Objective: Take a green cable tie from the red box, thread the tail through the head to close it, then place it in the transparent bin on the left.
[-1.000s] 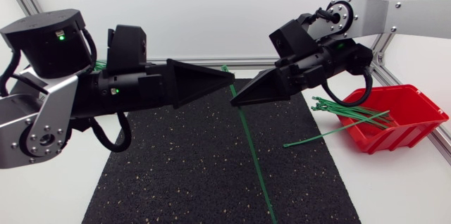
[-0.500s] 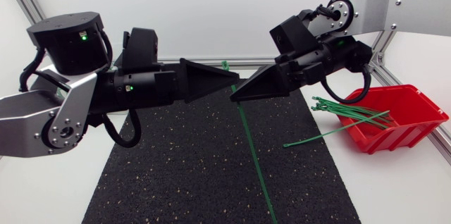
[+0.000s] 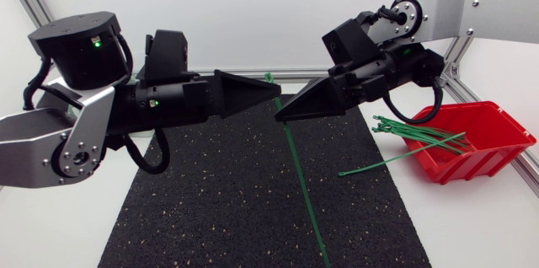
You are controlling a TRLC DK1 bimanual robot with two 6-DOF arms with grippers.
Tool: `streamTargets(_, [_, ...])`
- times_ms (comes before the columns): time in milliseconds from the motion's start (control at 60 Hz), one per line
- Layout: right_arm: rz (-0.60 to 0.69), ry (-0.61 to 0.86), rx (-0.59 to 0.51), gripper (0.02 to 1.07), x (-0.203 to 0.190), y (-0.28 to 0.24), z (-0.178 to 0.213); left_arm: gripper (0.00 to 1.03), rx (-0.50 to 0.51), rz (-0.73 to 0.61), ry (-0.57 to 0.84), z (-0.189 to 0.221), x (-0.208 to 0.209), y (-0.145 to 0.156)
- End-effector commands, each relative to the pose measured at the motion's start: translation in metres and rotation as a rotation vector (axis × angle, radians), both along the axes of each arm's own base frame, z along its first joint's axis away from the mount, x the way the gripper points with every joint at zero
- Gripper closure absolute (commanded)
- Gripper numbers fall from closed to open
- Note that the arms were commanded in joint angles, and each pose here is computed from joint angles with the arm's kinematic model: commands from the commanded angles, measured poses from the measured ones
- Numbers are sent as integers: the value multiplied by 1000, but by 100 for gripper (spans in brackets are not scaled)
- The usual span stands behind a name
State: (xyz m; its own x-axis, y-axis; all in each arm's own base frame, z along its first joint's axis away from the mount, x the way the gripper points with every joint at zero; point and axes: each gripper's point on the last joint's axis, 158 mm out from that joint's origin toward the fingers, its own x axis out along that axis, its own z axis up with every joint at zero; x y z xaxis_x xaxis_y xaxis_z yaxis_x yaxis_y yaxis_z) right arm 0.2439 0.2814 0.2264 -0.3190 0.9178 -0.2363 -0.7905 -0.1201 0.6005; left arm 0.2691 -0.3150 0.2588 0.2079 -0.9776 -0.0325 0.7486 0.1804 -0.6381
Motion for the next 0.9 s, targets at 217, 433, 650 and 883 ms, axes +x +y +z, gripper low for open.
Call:
streamTargets(217, [-9,2,12,101,3,-1,1,98,-11,-8,29,0,3,-3])
streamTargets(433, [-7,-6,13,101,1,-1,2,99,-12,13,33,1,8,-3])
streamTargets(650, [-11,-72,1,76,5,-3,-2,99,-18,37,57,11,17,7])
streamTargets(883, [-41,-139,-43,60,39,-9,-20,99,8,34,41,21,23,24])
